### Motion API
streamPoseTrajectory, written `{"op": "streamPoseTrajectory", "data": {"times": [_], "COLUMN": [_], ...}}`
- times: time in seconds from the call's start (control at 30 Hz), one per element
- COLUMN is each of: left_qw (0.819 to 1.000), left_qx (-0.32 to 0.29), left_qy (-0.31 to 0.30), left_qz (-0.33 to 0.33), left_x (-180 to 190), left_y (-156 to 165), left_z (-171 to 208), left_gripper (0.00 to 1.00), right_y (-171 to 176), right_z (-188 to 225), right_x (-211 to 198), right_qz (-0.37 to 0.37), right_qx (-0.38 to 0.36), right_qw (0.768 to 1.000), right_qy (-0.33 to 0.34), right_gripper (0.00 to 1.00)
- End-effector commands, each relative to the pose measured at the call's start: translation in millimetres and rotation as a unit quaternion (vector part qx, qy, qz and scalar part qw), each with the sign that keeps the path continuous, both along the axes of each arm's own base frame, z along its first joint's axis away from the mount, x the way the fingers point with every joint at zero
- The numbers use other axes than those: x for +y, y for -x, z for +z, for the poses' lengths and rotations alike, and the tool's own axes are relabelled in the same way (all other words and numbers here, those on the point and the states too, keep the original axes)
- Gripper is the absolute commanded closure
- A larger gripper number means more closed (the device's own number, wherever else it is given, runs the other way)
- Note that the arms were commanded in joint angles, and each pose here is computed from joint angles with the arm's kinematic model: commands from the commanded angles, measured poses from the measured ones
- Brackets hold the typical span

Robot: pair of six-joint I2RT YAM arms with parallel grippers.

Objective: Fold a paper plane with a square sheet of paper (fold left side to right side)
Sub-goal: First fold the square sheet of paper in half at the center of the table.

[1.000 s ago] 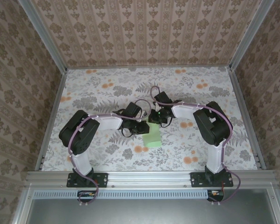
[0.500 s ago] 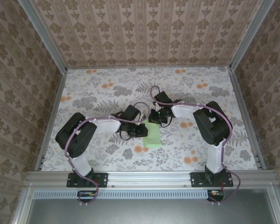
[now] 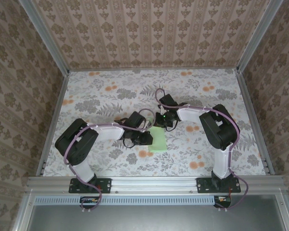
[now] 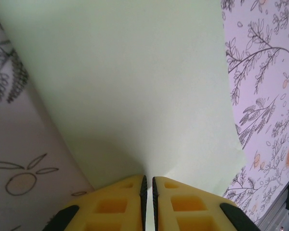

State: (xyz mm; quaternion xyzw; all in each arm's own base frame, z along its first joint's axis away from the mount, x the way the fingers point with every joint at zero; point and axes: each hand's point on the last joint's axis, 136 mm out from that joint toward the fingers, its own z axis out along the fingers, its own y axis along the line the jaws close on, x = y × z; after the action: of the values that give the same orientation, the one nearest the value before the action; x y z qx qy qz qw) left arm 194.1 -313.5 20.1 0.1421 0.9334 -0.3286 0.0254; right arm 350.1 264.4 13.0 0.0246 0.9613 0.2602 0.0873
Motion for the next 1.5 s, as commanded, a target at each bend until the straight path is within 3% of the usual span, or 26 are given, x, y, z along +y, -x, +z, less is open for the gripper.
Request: {"op": "streamPoseTrajectory", "data": {"times": [0.0, 1.03, 1.23, 1.47], "left_qw": [0.998, 0.998, 0.999, 0.998], "left_qx": [0.045, 0.056, 0.033, -0.019], "left_qy": [-0.024, -0.020, 0.000, 0.050], "left_qz": [-0.021, -0.032, -0.034, -0.014], "left_x": [11.5, 22.5, 17.3, 13.0], "left_y": [30.9, 68.1, 58.9, 17.9], "left_z": [-9.3, -9.1, 8.4, 53.6], "left_gripper": [0.85, 0.85, 0.85, 0.80], "right_y": [20.2, 21.8, 21.8, 21.5], "right_z": [-45.5, -47.9, -47.4, -45.7], "right_x": [-36.5, -38.7, -38.0, -37.3], "right_qz": [-0.022, -0.020, -0.020, -0.019], "right_qx": [0.060, 0.064, 0.064, 0.062], "right_qw": [0.994, 0.994, 0.994, 0.994], "right_qy": [0.083, 0.088, 0.086, 0.083], "right_gripper": [0.88, 0.88, 0.88, 0.88]}}
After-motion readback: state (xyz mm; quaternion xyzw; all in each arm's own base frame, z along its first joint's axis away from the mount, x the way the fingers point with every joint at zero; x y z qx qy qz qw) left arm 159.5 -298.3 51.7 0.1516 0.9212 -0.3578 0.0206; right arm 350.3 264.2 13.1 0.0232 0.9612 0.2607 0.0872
